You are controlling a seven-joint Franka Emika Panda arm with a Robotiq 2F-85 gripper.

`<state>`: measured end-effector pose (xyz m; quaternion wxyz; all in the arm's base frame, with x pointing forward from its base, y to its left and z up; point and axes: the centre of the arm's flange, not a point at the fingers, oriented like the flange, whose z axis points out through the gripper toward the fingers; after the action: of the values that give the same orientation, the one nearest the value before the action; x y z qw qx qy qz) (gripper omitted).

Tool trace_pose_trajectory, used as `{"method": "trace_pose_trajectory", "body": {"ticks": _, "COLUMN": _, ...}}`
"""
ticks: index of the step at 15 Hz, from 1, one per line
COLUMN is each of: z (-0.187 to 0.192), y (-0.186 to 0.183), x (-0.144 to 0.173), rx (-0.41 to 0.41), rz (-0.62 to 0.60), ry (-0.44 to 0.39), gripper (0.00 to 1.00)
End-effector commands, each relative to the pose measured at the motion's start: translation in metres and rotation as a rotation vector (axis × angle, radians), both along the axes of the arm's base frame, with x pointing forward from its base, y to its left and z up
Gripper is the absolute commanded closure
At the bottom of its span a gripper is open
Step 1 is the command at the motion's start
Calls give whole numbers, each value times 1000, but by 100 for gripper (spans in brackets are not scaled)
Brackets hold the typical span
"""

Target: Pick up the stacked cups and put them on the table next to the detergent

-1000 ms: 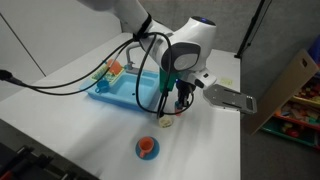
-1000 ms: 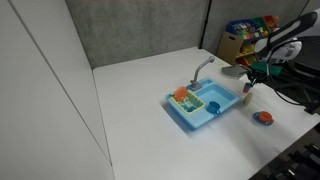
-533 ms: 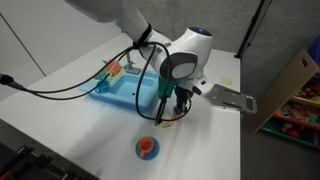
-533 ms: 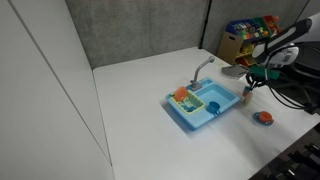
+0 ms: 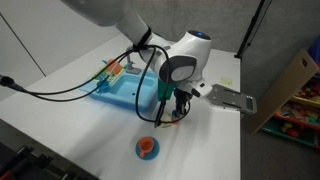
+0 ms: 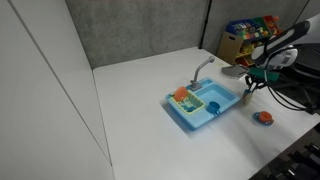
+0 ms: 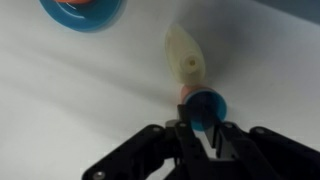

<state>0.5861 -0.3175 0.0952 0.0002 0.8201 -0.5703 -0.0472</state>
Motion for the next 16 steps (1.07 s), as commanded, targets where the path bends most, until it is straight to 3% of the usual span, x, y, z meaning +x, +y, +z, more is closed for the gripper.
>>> {"method": "trace_pose_trajectory", "body": {"ticks": 1, "z": 15, "y": 4, "x": -3, "rx": 15, "rz": -2, "ry": -36, "gripper": 48}}
{"method": "trace_pose_trajectory", "body": {"ticks": 7, "z": 49, "y": 31, "x": 2, "rx": -3, "rz": 67, "ry": -23, "gripper": 1}}
{"method": "trace_pose_trajectory", "body": {"ticks": 16, "z": 125, "y": 117, "x": 14, "rx": -63, "rz": 334, "ry": 47, "gripper": 0}}
